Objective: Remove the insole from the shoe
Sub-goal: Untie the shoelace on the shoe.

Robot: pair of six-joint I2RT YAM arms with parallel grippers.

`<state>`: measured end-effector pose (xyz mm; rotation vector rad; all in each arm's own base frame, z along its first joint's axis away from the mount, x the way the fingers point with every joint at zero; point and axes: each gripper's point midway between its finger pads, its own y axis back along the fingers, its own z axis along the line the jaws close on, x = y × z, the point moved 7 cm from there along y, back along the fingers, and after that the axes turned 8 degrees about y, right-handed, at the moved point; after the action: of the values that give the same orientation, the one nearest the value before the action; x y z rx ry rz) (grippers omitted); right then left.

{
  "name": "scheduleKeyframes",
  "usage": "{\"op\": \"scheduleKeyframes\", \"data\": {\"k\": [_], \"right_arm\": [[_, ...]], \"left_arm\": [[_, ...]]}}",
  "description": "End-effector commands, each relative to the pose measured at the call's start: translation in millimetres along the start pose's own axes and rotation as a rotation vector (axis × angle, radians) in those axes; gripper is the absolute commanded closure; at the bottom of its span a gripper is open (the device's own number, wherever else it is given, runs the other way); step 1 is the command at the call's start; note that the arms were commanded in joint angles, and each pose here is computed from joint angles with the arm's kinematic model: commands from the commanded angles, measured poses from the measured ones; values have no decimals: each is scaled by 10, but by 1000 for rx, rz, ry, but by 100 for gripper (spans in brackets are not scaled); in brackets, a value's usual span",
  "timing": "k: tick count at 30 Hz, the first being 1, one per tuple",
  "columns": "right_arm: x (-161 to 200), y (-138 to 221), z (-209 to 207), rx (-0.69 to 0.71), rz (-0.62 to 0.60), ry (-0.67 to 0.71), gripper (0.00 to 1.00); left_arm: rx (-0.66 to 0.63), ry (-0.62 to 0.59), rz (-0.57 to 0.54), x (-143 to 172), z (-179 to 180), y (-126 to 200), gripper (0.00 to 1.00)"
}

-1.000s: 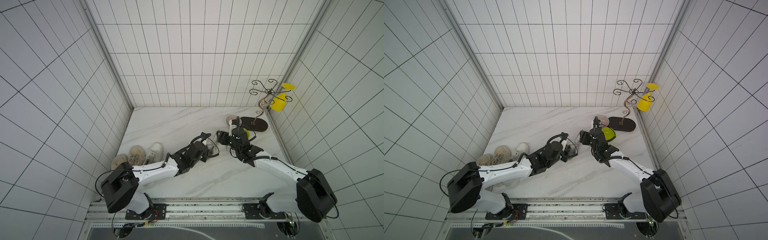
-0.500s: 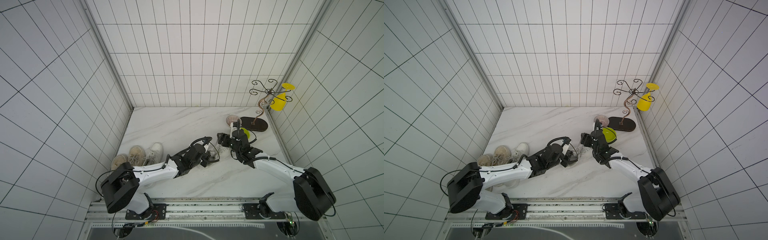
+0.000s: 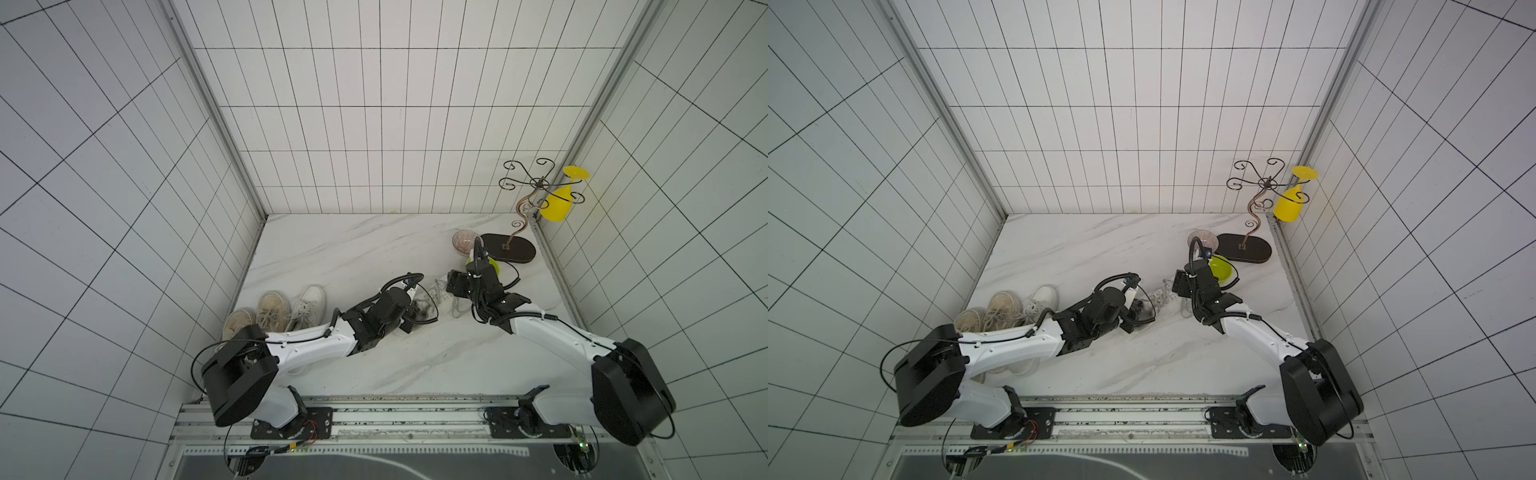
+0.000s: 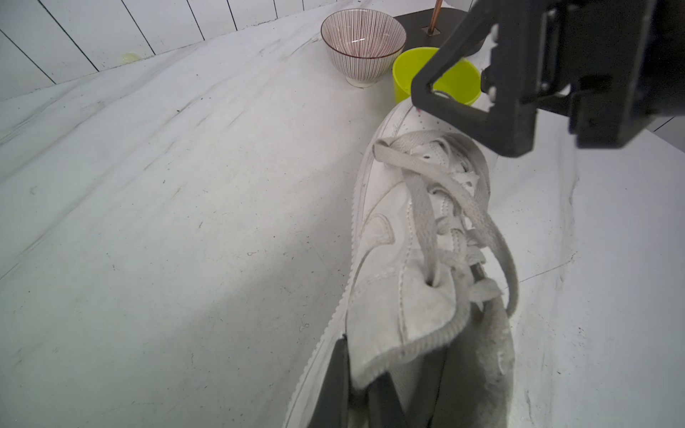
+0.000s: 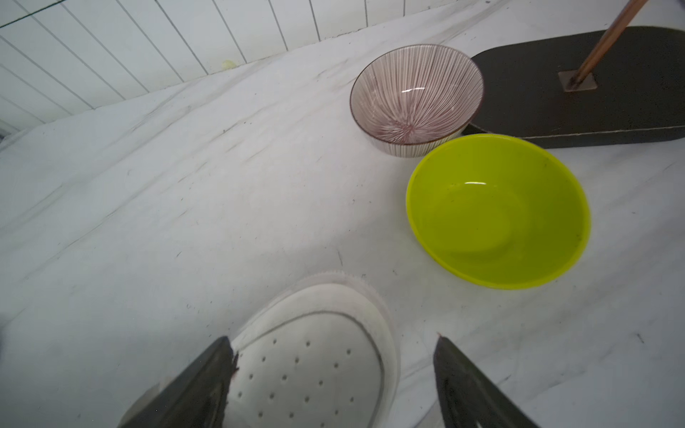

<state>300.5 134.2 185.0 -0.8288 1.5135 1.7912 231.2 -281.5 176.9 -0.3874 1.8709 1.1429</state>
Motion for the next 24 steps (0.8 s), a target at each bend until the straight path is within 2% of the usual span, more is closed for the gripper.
{"op": "scheduleKeyframes", "data": {"k": [1, 7, 15, 18, 24], "right_arm": [[-226, 314, 195, -129, -24, 27, 20], [-128, 468, 448, -316, 25, 65, 26], [-98, 364, 667, -438, 67, 90, 45], [-86, 332, 691, -424, 76, 100, 52], [39, 254, 569, -277, 117, 131, 73]], "left_arm": [[18, 40, -177, -434, -91, 120, 100], [19, 38, -174, -428, -91, 113, 100], [32, 38, -177, -429, -102, 122, 100], [29, 38, -178, -431, -99, 124, 100], [-3, 38, -187, -431, -62, 126, 100]]}}
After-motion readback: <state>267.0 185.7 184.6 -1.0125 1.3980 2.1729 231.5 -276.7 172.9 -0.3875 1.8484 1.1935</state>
